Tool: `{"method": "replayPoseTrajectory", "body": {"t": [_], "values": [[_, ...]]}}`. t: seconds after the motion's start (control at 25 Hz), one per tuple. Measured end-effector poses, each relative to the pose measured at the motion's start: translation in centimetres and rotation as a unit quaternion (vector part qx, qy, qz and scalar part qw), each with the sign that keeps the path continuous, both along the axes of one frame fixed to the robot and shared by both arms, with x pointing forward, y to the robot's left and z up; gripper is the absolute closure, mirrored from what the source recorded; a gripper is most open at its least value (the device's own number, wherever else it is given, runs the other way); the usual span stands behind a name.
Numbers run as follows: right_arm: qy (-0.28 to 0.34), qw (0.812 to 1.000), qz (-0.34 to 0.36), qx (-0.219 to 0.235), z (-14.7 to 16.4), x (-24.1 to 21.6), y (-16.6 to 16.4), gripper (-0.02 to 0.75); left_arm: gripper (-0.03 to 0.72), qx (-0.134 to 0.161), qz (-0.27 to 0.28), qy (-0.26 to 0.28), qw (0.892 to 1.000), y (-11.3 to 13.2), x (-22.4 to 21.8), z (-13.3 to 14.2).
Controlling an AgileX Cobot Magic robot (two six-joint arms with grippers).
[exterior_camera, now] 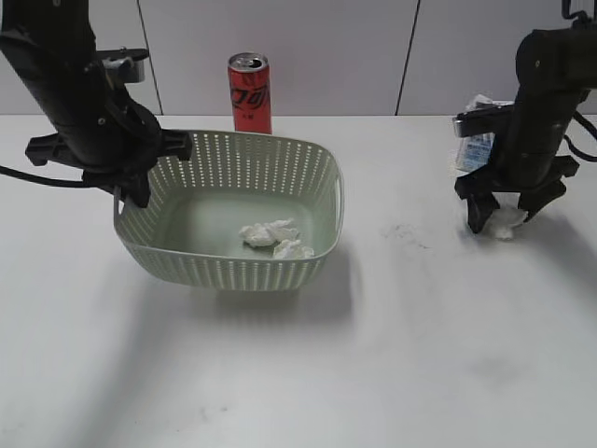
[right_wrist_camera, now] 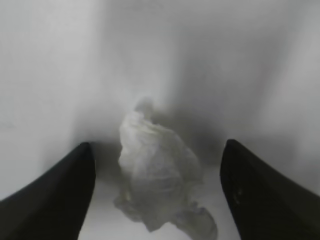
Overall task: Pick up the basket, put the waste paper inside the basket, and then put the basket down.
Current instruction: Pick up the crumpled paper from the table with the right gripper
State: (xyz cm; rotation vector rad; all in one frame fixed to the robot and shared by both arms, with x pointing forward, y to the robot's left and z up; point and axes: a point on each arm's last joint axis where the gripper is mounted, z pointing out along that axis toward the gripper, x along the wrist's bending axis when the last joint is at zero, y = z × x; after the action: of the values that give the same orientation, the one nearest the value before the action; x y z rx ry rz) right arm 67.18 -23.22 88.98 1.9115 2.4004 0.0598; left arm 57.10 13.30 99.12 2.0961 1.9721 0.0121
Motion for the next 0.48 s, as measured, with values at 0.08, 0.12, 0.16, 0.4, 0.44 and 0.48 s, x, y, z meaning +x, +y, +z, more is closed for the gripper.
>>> {"method": "replayPoseTrajectory", "body": {"t": [0.08, 0.12, 0.16, 0.4, 0.44, 0.48], "values": [[0.008, 1.0, -0.002, 0.002, -0.5, 0.0, 0.0, 0.145, 0.687, 0.0, 0.0, 0.0, 1.0, 0.0, 0.0, 0.0], [0.009, 1.0, -0.004, 0.004, -0.5, -0.1, 0.1, 0.148, 0.687, 0.0, 0.0, 0.0, 1.0, 0.0, 0.0, 0.0], [0.011, 1.0, -0.006, 0.005, -0.5, -0.1, 0.1, 0.164, 0.687, 0.0, 0.0, 0.0, 1.0, 0.0, 0.0, 0.0], [0.041, 0.999, -0.027, 0.004, 0.3, -0.2, 0.1, 0.617, 0.687, -0.001, 0.0, -0.002, 1.0, 0.0, 0.0, 0.0], [0.047, 0.998, -0.03, 0.007, 0.5, -0.2, 0.2, 0.662, 0.687, -0.001, 0.0, -0.003, 1.0, 0.0, 0.1, 0.0], [0.046, 0.998, -0.03, 0.01, 0.9, -0.1, 0.3, 0.678, 0.687, -0.002, 0.001, -0.004, 1.0, 0.0, 0.1, 0.0]]}}
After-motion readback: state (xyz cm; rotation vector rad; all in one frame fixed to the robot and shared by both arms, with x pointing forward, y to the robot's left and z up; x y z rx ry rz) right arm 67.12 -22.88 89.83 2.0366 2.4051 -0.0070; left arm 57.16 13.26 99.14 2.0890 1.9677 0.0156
